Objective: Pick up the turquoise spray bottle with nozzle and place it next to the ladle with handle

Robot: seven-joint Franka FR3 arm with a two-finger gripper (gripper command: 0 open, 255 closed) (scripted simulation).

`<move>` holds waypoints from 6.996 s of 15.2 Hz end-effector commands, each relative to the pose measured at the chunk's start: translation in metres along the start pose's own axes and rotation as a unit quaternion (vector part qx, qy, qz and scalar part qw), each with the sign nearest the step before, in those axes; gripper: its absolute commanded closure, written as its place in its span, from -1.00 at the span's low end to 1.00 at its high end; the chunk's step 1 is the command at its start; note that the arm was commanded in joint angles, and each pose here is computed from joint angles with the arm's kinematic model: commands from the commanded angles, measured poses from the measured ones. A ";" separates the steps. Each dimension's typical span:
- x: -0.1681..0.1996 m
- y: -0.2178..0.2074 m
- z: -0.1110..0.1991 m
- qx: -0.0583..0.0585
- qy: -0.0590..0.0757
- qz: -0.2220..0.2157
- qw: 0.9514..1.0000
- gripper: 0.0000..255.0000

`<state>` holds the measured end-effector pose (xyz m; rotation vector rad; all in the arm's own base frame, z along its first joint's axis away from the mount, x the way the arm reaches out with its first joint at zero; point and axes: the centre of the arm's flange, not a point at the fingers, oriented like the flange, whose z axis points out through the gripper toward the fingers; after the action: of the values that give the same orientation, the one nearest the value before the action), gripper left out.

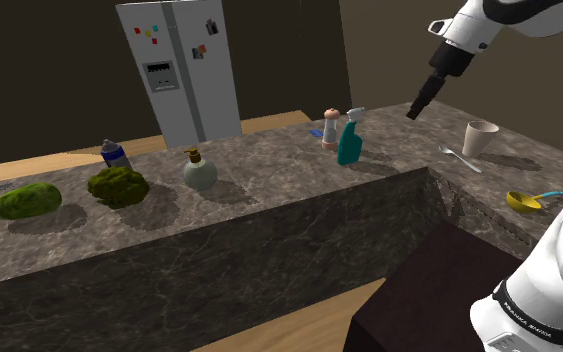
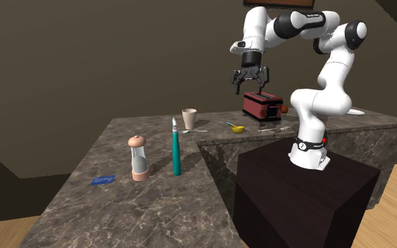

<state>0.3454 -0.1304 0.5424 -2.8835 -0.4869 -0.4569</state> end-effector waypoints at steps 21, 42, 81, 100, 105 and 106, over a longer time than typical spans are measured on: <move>0.062 0.257 0.167 0.099 0.051 -0.313 0.943 -1.00; 0.115 0.302 0.263 0.128 0.066 -0.401 0.905 -1.00; 0.108 0.300 0.129 0.128 0.066 -0.401 0.905 1.00; -0.119 0.362 0.040 0.128 0.066 -0.401 0.905 1.00; -0.178 0.379 0.017 0.128 0.066 -0.401 0.905 1.00; -0.190 0.382 0.013 0.128 0.066 -0.401 0.905 1.00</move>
<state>0.3212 -0.5319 0.4204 -2.2657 -1.5777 -0.6250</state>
